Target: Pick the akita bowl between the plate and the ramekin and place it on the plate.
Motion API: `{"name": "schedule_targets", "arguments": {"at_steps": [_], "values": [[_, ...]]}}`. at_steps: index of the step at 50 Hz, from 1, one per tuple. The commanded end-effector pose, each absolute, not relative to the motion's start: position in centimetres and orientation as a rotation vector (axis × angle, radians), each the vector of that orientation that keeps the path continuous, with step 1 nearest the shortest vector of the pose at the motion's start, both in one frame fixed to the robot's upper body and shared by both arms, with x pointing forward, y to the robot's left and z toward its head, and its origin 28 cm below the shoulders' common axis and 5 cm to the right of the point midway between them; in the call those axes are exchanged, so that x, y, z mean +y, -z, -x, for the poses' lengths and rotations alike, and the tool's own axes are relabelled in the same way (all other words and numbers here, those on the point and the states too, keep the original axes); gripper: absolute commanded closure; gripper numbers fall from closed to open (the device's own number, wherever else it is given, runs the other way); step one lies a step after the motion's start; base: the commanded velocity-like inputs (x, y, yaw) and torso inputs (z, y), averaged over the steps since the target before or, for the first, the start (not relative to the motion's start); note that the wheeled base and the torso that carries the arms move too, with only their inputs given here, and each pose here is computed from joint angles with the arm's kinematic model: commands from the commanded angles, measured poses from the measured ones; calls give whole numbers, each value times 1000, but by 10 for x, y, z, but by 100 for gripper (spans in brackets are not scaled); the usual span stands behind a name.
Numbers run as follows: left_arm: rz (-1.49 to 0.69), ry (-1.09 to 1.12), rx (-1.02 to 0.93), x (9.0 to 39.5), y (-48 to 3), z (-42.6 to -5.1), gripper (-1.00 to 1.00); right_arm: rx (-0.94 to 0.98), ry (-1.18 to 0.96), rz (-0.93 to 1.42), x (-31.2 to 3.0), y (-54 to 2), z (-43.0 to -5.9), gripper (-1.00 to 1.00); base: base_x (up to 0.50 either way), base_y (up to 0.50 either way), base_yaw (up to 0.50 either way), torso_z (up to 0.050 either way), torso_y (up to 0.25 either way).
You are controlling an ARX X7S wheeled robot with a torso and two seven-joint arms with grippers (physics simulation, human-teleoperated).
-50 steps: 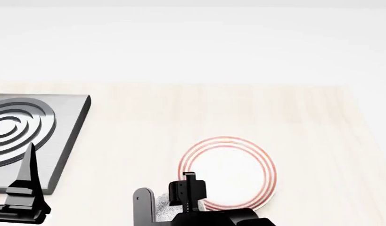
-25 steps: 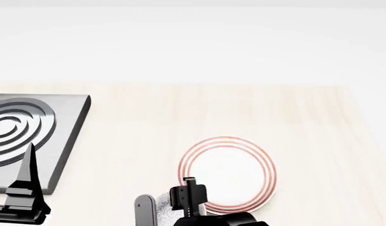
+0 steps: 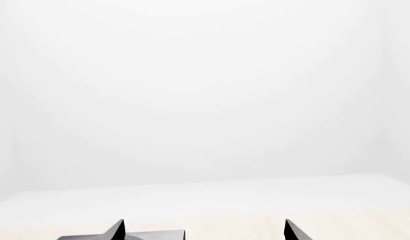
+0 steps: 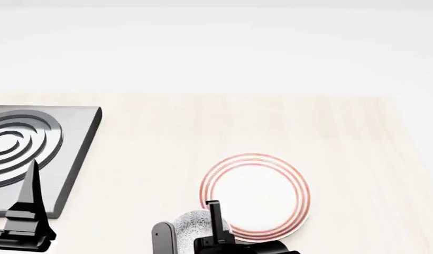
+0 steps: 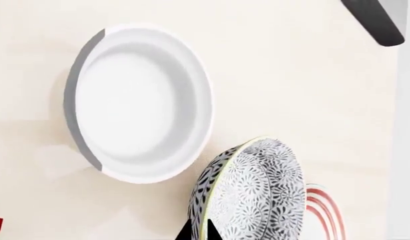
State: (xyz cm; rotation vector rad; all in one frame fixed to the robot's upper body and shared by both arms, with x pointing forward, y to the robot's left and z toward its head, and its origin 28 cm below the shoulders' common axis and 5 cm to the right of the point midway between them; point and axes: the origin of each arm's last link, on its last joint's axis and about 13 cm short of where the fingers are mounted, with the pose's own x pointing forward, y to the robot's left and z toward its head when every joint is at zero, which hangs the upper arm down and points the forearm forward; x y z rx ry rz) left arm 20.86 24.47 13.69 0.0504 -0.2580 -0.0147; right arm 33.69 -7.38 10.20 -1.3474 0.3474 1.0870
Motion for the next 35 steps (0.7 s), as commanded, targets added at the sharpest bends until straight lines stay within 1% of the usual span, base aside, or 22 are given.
{"name": "schedule_targets", "arguments": {"at_steps": [1, 18, 19, 27, 35], "values": [[-52, 14, -262, 245, -138, -209, -100, 322, -1049, 1386, -77, -107, -338, 100, 0, 0, 0, 0, 0], [-48, 14, -267, 244, -138, -207, -100, 251, -932, 1451, -84, -148, -336, 100, 0, 0, 0, 0, 0], [-46, 15, -263, 244, -138, -207, -100, 228, -910, 1448, -86, -160, -336, 100, 0, 0, 0, 0, 0], [-47, 15, -264, 244, -138, -207, -100, 227, -881, 1431, -92, -167, -339, 100, 0, 0, 0, 0, 0], [-45, 16, -262, 244, -138, -207, -100, 262, -814, 1436, -105, -168, -348, 100, 0, 0, 0, 0, 0]]}}
